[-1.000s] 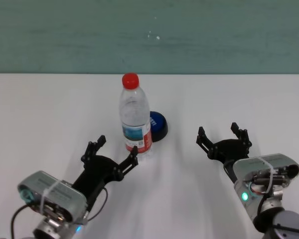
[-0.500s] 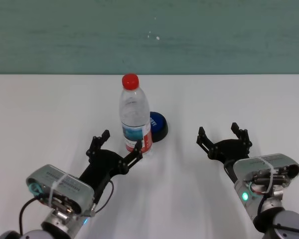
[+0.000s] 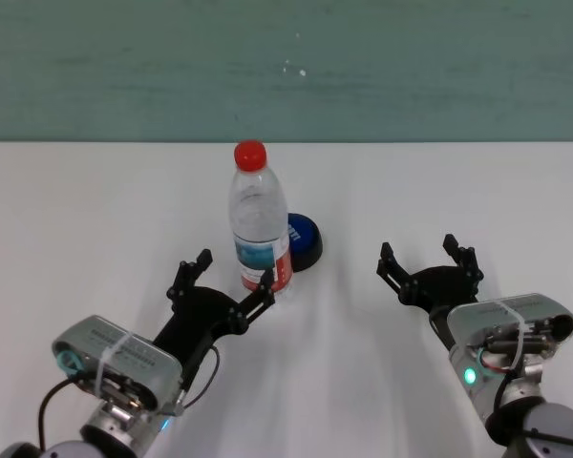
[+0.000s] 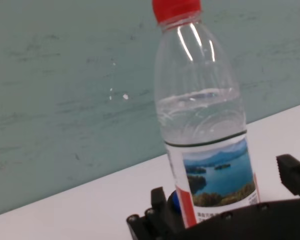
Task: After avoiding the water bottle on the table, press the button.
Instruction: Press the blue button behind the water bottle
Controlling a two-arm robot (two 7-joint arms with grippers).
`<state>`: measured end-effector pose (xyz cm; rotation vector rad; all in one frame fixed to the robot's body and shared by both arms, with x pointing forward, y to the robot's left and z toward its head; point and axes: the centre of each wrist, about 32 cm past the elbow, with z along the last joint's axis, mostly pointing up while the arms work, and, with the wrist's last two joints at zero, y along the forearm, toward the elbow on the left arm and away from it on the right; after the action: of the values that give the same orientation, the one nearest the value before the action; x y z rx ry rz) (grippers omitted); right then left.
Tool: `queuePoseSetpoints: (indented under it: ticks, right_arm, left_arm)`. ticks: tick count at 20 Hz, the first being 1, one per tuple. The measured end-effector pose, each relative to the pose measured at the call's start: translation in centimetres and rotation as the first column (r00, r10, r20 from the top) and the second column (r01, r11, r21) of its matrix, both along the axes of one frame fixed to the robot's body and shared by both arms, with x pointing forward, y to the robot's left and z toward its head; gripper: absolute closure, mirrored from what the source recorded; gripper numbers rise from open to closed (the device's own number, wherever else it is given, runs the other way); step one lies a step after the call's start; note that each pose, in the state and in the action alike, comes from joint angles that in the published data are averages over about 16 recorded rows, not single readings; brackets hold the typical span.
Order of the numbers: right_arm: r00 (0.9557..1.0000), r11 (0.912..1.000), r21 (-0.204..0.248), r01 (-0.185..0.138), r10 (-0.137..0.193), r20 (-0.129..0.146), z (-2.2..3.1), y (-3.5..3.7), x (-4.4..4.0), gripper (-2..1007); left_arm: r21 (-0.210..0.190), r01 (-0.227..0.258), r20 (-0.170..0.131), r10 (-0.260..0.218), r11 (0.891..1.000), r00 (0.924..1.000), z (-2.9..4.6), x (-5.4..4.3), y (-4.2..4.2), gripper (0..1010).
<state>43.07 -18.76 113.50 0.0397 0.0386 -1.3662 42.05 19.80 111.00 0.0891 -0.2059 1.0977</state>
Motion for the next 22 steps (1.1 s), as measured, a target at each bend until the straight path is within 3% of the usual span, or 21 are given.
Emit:
queuePoseSetpoints:
  ticks: [22]
  right_arm:
    - [1.0000,1.0000,0.000,0.000,0.000,0.000,0.00,0.00,0.00,1]
  left_arm:
    - [0.000,-0.002,-0.004,0.002,1.000,1.0000,-0.19,0.05,0.70,0]
